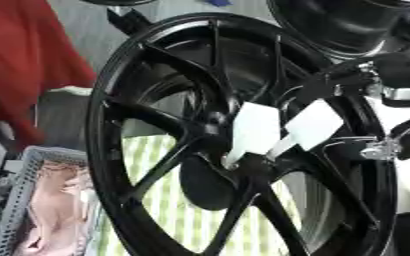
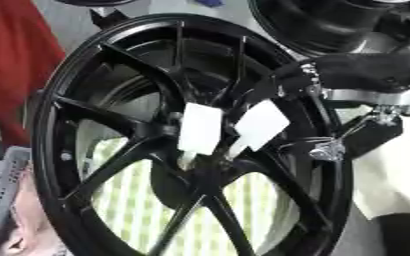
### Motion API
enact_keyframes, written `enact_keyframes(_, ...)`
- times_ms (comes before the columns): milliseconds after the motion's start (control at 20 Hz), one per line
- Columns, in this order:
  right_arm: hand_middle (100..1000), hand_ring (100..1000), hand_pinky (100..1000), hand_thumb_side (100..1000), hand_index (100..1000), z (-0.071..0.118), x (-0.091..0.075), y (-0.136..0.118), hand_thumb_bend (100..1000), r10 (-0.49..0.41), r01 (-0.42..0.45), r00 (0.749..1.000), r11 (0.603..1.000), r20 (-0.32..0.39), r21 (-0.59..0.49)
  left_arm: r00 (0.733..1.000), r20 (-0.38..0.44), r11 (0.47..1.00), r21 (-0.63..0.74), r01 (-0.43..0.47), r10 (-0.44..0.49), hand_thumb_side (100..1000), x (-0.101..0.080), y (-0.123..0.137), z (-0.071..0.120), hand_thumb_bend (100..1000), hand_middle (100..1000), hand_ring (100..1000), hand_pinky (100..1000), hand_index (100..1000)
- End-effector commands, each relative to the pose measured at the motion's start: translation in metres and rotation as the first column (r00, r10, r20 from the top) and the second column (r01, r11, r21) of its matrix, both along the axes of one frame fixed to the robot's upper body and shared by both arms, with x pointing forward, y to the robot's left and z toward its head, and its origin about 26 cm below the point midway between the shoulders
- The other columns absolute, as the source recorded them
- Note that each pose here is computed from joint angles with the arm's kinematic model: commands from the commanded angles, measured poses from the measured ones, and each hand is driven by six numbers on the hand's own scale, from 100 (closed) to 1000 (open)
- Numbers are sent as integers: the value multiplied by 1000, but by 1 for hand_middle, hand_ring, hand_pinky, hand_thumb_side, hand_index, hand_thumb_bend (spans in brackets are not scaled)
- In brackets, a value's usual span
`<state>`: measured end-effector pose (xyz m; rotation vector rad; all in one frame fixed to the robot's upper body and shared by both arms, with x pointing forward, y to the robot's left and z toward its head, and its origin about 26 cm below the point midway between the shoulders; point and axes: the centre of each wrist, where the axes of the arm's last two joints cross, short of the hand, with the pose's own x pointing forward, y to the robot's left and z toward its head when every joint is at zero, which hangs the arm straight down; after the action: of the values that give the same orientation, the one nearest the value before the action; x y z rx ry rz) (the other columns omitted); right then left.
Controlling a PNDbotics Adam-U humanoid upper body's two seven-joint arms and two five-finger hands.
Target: Pull the pin out of the wheel hub.
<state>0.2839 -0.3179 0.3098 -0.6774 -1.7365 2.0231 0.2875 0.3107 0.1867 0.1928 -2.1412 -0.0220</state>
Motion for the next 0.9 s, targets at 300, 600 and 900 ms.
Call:
enact_keyframes(300, 821, 914, 899, 109, 908, 6, -1, 3, 232, 8, -8, 1000, 1000, 12, 16, 1000, 22, 1000, 25, 6, -6, 815, -1, -1, 7, 100, 775, 764, 1000, 873)
enact_keyframes(600, 805, 908, 893, 122, 893, 7, -1, 4, 206, 19, -19, 1000, 999, 5, 34, 1000, 20, 1000, 23, 8, -8, 815, -1, -1, 7, 100, 775, 764, 1000, 873)
enact_keyframes(900, 792, 902, 887, 145, 883, 7, -1, 6, 196, 23, -22, 1000, 999, -9, 44, 1000, 18, 1000, 22, 8, -8, 816, -1, -1, 6, 100, 775, 764, 1000, 874)
